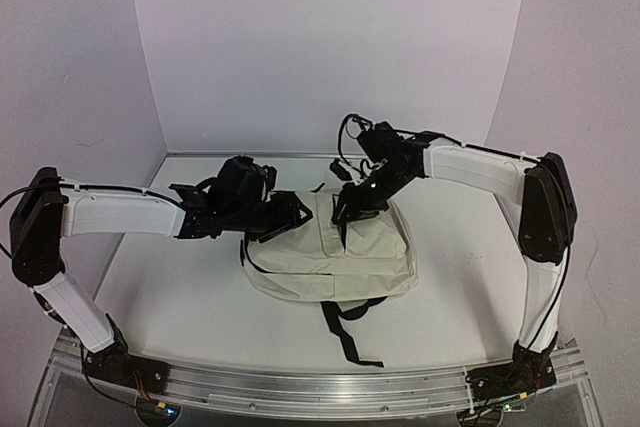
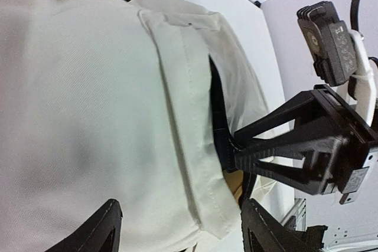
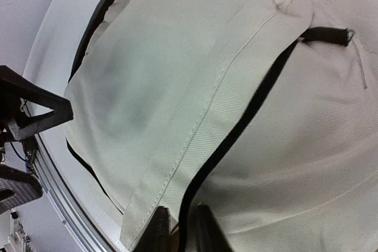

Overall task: Pack the student bag
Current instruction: Place the personal item in the student bag, then adjust the student bag at the center of the board.

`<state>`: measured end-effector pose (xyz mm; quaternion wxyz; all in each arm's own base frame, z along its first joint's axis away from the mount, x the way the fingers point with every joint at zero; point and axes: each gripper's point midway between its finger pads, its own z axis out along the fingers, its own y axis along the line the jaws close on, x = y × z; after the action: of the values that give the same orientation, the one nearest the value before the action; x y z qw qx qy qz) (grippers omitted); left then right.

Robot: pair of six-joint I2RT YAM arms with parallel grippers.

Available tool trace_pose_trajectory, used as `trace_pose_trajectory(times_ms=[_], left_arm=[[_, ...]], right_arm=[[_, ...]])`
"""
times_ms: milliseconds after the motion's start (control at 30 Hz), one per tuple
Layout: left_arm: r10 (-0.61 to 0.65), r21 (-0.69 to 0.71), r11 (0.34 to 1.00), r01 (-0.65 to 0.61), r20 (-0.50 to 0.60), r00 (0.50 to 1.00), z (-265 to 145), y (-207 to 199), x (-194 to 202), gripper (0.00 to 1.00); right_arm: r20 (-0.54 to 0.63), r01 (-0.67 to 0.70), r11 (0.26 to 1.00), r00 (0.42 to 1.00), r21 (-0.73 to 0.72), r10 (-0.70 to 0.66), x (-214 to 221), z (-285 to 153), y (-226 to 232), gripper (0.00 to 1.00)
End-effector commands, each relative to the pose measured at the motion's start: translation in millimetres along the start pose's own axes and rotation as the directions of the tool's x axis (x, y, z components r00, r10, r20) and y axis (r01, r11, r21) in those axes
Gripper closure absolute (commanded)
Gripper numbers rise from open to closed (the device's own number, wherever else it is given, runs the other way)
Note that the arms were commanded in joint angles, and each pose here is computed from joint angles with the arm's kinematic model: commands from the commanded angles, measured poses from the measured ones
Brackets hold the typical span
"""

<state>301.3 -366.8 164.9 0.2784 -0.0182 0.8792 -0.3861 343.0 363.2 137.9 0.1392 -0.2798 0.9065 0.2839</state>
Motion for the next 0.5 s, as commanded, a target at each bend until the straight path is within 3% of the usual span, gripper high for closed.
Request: trace_pose_trajectory(times_ms=[0, 133, 367, 467], left_arm=[[-0.046, -0.077, 0.996, 0.046, -0.004, 0.999, -3.7, 21.4, 8.5, 0.29], [-0.098, -0.119, 0.988, 0.095, -0.022, 0.995, -8.0, 38.9, 19.6, 0.23], [-0.152, -0.192, 0.970, 0.147, -0.007, 0.988, -17.3, 66.0, 30.3, 0.18], [-0.192, -0.216, 0.959, 0.185, -0.009, 0.981, -22.8, 77.6, 39.1, 0.18]], right_arm=[[-0.032, 0.004, 0.997, 0.999, -0.074, -0.006, 4.1, 11.9, 15.7, 0.63], [0.074, 0.030, 0.991, 0.997, -0.132, -0.021, -27.6, -28.7, 26.9, 0.40], [0.189, 0.012, 0.992, 0.982, -0.128, 0.012, -56.1, -82.8, -4.2, 0.41], [0.194, 0.016, 0.999, 0.981, -0.032, -0.010, -56.2, -87.1, -25.9, 0.41]])
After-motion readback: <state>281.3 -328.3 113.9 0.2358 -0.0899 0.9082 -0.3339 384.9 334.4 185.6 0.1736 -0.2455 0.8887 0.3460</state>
